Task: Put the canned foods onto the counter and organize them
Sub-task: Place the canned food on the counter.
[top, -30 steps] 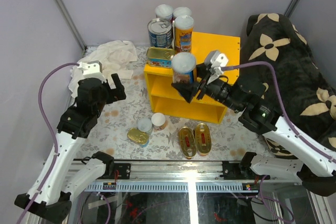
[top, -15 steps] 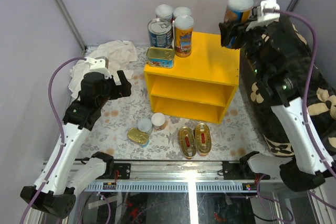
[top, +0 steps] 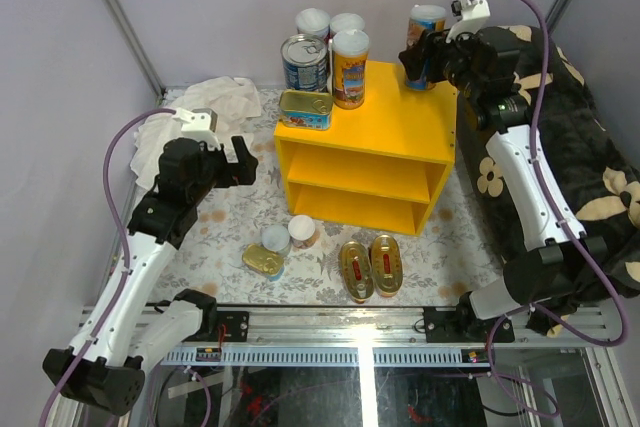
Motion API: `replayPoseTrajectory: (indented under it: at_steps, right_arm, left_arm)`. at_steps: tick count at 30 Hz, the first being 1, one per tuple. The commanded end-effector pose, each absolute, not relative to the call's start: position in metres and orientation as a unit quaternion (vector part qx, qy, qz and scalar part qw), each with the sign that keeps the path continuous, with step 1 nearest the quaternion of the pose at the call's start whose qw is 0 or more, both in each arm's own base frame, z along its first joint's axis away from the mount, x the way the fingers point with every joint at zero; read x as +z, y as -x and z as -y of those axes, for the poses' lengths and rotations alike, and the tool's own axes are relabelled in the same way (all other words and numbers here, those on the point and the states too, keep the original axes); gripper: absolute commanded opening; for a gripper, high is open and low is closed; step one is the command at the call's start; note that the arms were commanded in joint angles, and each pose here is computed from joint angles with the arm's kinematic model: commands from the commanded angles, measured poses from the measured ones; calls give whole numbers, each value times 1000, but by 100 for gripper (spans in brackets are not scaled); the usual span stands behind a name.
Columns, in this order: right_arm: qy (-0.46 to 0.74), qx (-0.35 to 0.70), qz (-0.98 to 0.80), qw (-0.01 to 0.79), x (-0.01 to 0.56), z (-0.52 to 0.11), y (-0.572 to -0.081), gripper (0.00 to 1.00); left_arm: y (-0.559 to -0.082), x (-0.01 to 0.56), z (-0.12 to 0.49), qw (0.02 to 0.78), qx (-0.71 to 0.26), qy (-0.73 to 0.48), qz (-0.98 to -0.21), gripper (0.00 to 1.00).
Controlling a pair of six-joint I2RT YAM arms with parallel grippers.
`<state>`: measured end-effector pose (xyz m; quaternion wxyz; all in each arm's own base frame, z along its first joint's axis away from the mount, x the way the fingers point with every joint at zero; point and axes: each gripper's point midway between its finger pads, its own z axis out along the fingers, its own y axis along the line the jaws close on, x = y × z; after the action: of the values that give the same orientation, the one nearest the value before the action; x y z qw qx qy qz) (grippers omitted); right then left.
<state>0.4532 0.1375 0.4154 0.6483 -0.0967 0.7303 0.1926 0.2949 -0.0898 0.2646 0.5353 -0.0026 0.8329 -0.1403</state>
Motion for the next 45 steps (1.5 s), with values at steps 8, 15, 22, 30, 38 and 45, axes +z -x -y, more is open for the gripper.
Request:
replayPoseTrajectory:
  at_steps: [8,15,22,30,38,45]
  right_arm:
    - [210,294,-572,736,471,-182,-424,0]
    - [253,334,-572,705,444,-198,-405,61]
    - [287,326,-584,685,439,-198,-384,99]
    - [275,278,-590,706,441,-168,-373,99]
    - [231,251,-599,725,446,-146,-380,99]
    - [227,281,-587,724,454,-153,-380,88]
  left_arm:
    - [-311,279,101,589,-158,-44,-791,100]
    - [-315,269,97,582,-140,-40,-800,100]
    - [-319,262,96,575,-132,-45,-806,100]
    - [-323,255,100,568,-137,-51,-810,100]
    - [-322,251,97,567,-129,-52,-812,100]
    - [-323,249,97,566,-127,-52,-813,100]
